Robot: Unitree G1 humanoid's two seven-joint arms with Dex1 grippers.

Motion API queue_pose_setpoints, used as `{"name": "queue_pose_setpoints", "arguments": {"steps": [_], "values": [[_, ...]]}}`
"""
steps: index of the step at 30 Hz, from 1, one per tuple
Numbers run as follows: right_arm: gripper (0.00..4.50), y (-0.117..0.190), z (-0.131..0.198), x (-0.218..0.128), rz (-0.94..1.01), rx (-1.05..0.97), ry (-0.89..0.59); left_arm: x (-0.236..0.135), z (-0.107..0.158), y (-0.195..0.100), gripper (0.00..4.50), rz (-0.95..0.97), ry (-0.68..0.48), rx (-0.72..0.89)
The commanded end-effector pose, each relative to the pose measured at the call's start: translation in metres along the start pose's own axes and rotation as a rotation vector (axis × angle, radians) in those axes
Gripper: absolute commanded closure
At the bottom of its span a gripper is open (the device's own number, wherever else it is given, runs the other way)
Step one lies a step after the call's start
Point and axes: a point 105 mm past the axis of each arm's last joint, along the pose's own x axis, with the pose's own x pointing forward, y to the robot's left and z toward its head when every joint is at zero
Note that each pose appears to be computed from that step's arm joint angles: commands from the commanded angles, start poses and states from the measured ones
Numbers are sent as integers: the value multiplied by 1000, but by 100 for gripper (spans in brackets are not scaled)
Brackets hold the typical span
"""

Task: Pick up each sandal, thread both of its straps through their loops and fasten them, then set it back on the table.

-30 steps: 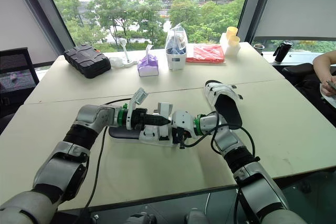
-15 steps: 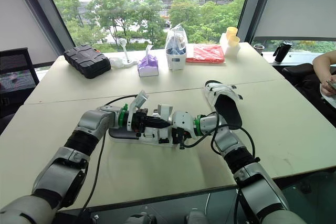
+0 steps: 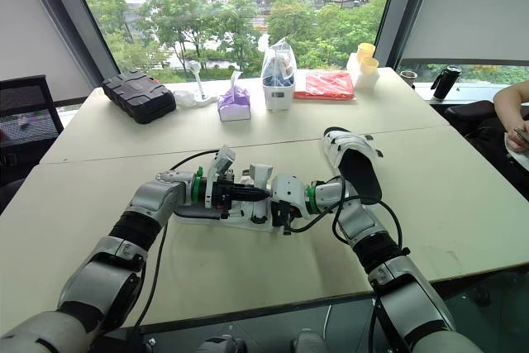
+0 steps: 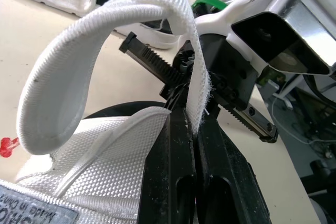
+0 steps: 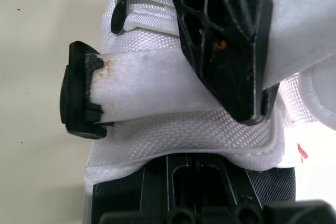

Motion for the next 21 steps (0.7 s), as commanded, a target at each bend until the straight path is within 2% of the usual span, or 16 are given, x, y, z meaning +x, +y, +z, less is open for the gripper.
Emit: {"name": "queue_pose_setpoints", "arguments": {"steps": [1, 8, 16, 21], "values": [[450, 31, -42, 7, 93, 100, 152, -2, 0, -17, 447, -103, 16, 3], [450, 30, -43, 7, 90, 100, 155, -2, 2, -30, 447, -158, 22, 32], [450, 30, -42, 8, 89, 100, 154, 1, -20, -20, 447, -81, 117, 233], [450, 30, -42, 9, 90, 99, 153, -2, -30, -17, 447, -76, 153, 257]]}}
